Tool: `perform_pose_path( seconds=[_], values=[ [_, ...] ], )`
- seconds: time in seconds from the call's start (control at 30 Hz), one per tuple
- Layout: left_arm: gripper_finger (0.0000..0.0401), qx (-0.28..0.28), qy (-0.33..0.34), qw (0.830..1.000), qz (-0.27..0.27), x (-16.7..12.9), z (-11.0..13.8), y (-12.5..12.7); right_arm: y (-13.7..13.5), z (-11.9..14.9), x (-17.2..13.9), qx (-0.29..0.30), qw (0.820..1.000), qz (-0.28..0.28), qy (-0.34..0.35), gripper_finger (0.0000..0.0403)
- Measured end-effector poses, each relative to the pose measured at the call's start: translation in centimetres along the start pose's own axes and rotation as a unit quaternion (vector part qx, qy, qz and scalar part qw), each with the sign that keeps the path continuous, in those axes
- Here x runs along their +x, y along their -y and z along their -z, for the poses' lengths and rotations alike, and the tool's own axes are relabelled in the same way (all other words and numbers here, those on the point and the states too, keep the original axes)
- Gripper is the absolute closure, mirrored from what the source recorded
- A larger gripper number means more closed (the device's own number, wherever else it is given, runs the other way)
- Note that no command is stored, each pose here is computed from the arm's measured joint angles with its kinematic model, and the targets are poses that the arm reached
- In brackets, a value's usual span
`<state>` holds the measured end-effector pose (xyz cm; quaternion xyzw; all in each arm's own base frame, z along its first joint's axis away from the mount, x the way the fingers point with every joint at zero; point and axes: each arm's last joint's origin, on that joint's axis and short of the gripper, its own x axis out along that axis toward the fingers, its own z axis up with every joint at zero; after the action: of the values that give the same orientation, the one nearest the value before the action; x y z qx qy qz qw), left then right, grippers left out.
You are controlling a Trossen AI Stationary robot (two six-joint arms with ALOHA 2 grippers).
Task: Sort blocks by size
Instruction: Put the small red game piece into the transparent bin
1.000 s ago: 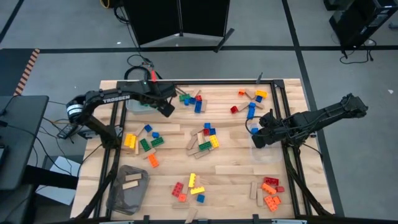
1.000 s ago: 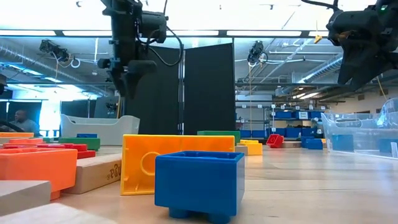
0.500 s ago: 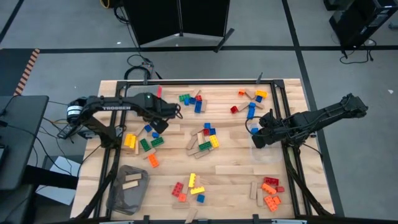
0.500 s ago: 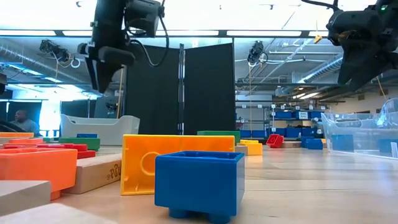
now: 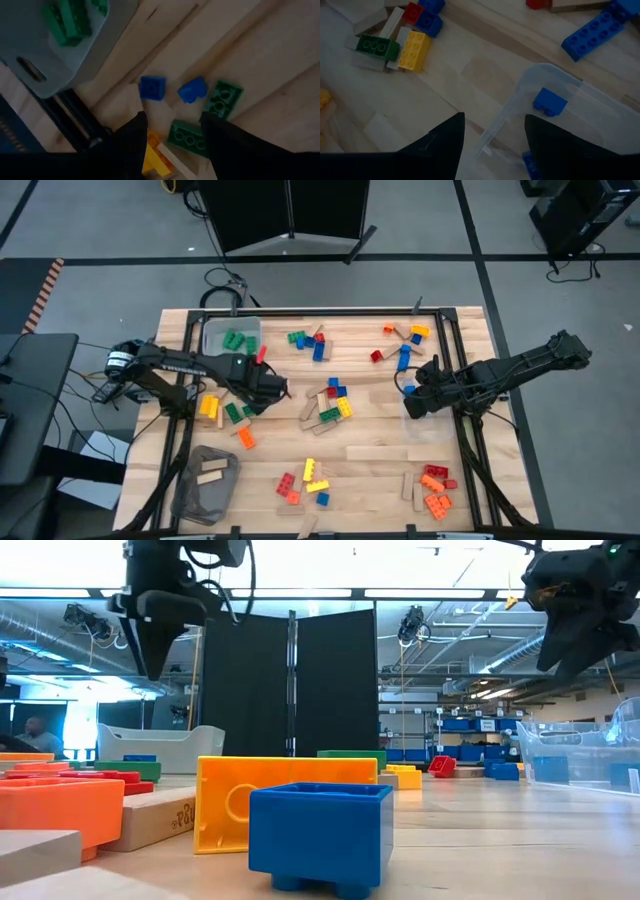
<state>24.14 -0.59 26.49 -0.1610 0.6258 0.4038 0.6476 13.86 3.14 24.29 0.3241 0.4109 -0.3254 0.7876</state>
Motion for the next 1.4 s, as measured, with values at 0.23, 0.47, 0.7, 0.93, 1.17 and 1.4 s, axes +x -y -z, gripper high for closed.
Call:
perform_pose_path(
  seconds=[0.23,0.47,0.7,0.93,1.17,1.4],
  values=[
    [0.0234,-0.066,-0.074,0.992,-0.074,1.6,2.7,-0.7,0.0,0.0,0.0,-0.014,1.0,-0.002,0.0,0.018],
    [0.0249,-0.076,-0.148,0.982,-0.089,5.8,4.9,-0.9,-0.1,0.0,0.0,-0.019,1.0,-0.003,0.001,0.018],
    [0.0249,-0.066,-0.108,0.984,-0.122,6.5,5.0,-1.2,-0.1,0.0,0.0,-0.019,1.0,-0.003,0.001,0.018],
    [0.0249,-0.079,-0.033,0.986,-0.143,6.4,3.5,-1.8,-0.1,0.0,0.0,-0.018,1.0,-0.005,0.002,0.018],
    [0.0249,-0.049,0.017,0.987,-0.151,5.4,2.3,-2.3,-0.1,-0.1,0.0,-0.003,1.0,-0.005,0.003,0.018],
    [0.0249,-0.045,0.061,0.985,-0.155,4.1,1.3,-2.7,0.0,-0.3,0.1,0.009,1.0,0.0,0.007,0.018]
  ],
)
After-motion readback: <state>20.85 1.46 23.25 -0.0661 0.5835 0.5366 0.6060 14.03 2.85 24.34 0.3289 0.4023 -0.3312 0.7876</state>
